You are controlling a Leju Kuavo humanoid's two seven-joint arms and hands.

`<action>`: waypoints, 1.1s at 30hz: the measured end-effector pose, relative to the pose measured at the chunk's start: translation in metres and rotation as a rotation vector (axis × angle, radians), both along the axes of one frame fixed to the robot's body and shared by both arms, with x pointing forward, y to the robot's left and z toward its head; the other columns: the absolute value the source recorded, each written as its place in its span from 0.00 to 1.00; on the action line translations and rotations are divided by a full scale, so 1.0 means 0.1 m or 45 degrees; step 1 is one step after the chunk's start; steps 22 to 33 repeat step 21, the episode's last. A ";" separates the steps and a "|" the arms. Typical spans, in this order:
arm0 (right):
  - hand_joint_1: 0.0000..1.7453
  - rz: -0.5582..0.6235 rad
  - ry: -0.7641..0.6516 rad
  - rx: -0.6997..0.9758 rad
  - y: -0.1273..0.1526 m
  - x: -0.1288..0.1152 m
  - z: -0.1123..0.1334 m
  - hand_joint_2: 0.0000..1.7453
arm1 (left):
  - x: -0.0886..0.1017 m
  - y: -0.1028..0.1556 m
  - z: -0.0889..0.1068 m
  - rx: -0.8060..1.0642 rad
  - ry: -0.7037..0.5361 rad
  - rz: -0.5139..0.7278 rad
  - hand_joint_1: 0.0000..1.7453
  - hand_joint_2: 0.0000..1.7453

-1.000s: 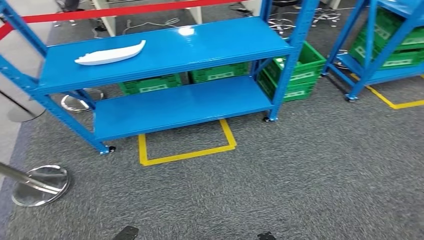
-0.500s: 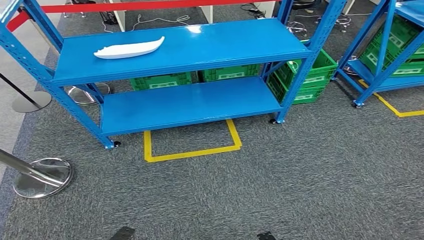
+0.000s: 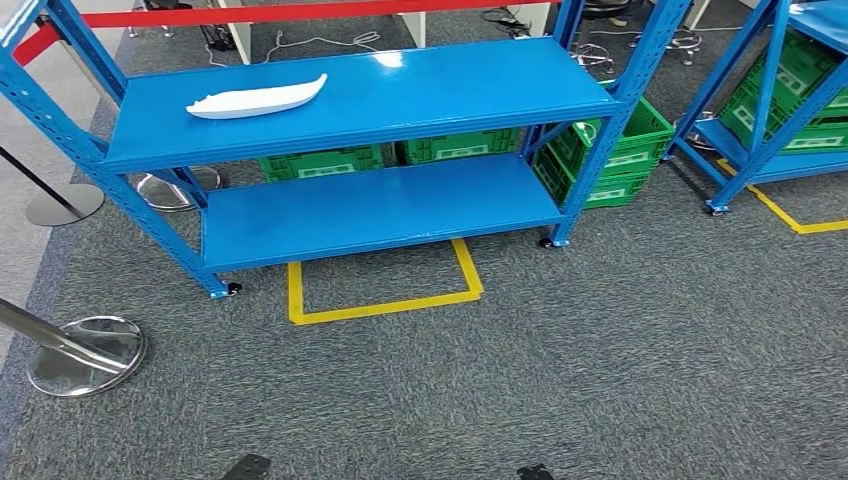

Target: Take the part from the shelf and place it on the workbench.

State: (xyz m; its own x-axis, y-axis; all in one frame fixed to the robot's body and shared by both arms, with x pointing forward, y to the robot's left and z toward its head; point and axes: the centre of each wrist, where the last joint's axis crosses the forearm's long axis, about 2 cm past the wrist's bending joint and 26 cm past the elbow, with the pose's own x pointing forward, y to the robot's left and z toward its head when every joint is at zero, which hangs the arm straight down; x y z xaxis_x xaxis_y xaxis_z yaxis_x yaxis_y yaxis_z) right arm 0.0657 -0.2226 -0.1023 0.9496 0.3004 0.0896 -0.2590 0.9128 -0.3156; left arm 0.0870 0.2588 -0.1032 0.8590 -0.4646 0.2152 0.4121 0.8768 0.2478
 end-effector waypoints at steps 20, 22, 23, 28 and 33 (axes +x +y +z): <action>0.00 0.025 -0.009 -0.001 0.00 0.00 0.00 0.00 | -0.03 0.03 -0.01 -0.003 -0.002 0.000 0.00 1.00; 0.00 0.025 -0.008 -0.001 0.00 0.00 0.00 0.00 | -0.03 0.03 -0.01 -0.003 -0.002 0.000 0.00 1.00; 0.00 0.025 -0.008 -0.001 0.00 0.00 0.00 0.00 | -0.03 0.03 -0.01 -0.003 -0.002 0.000 0.00 1.00; 0.00 0.025 -0.008 -0.001 0.00 0.00 0.00 0.00 | -0.03 0.03 -0.01 -0.003 -0.002 0.000 0.00 1.00; 0.00 0.025 -0.008 -0.001 0.00 0.00 0.00 0.00 | -0.03 0.03 -0.01 -0.003 -0.002 0.000 0.00 1.00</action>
